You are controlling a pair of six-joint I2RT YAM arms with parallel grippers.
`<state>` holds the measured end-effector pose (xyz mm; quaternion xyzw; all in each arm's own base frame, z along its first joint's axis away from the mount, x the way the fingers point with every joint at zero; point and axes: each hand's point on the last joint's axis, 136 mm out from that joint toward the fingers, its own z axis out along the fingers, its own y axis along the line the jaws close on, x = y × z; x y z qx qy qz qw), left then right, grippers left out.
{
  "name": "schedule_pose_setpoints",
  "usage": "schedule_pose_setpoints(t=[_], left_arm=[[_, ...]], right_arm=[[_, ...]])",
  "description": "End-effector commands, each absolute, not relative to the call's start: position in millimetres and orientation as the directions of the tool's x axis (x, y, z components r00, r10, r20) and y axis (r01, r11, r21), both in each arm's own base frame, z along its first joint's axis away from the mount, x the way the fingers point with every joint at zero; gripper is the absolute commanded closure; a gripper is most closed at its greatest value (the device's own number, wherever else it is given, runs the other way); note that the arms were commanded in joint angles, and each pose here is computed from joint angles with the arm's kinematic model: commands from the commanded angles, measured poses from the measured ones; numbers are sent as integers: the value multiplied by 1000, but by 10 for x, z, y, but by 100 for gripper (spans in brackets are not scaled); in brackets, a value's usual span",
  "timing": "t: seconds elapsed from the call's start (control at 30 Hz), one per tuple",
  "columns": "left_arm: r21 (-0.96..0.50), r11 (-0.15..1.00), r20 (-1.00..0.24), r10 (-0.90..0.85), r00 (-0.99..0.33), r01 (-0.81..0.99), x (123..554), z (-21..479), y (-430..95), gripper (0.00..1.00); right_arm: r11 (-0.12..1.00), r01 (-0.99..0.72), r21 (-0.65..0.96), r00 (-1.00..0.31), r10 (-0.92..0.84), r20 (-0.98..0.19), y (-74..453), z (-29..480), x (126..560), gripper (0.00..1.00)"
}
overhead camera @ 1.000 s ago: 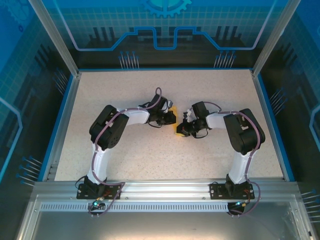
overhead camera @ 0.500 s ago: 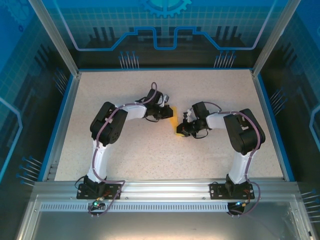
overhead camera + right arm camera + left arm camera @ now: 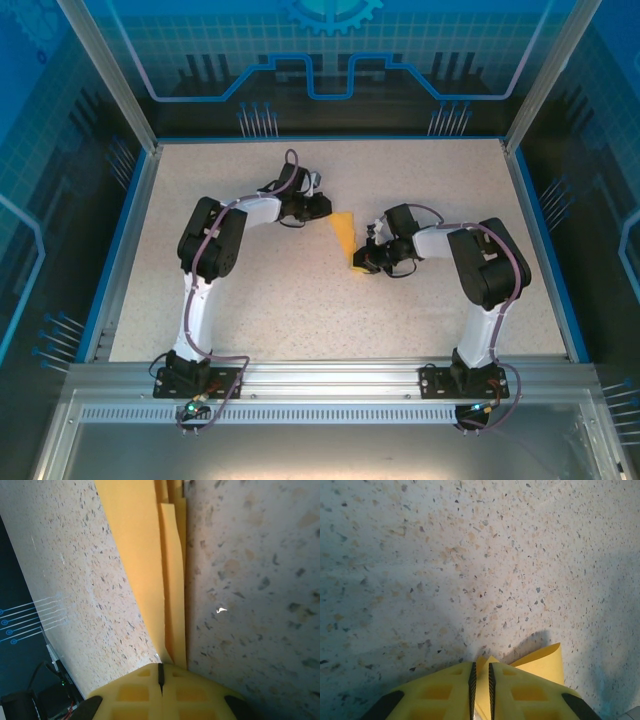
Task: Fold a paper plane with a square sheet of paper (pick it up from the middle)
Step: Fold the wing for the fifth time at the center of the table, then move a paper plane to the center of the table.
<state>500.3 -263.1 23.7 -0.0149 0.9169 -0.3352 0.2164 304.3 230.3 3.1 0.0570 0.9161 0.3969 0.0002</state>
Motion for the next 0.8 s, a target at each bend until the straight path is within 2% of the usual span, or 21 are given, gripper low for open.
schedule_pose_setpoints(t=[0.0, 0.1, 0.17, 0.37, 0.4, 0.57, 0.77], left_arm=[[-597, 794, -400, -166, -902, 119, 5043, 349, -2566, 79], [-590, 799, -418, -180, -891, 116, 5095, 509, -2527, 72], [-581, 807, -433, -193, -881, 109, 5132, 624, -2479, 72], [-551, 832, -493, -255, -832, 72, 5130, 946, -2289, 64], [-556, 828, -496, -264, -827, 68, 5097, 973, -2277, 63], [-577, 814, -499, -286, -818, 68, 4852, 1132, -2254, 55], [-518, 854, -478, -240, -845, 51, 4464, 1085, -2405, 46]], right_arm=[[840, 300, 451, -939, 177, 295, 1829, -646, 2306, 98], [834, 283, 473, -947, 165, 275, 1861, -577, 2358, 98], [827, 264, 495, -955, 153, 253, 1899, -503, 2419, 96], [769, 143, 623, -990, 119, 80, 2101, 33, 2809, 86], [754, 96, 650, -993, 120, 8, 2159, 254, 2984, 80], [754, -12, 657, -970, 151, -192, 2112, 813, 3248, 55], [838, 43, 545, -912, 256, -322, 1650, 905, 3398, 33]])
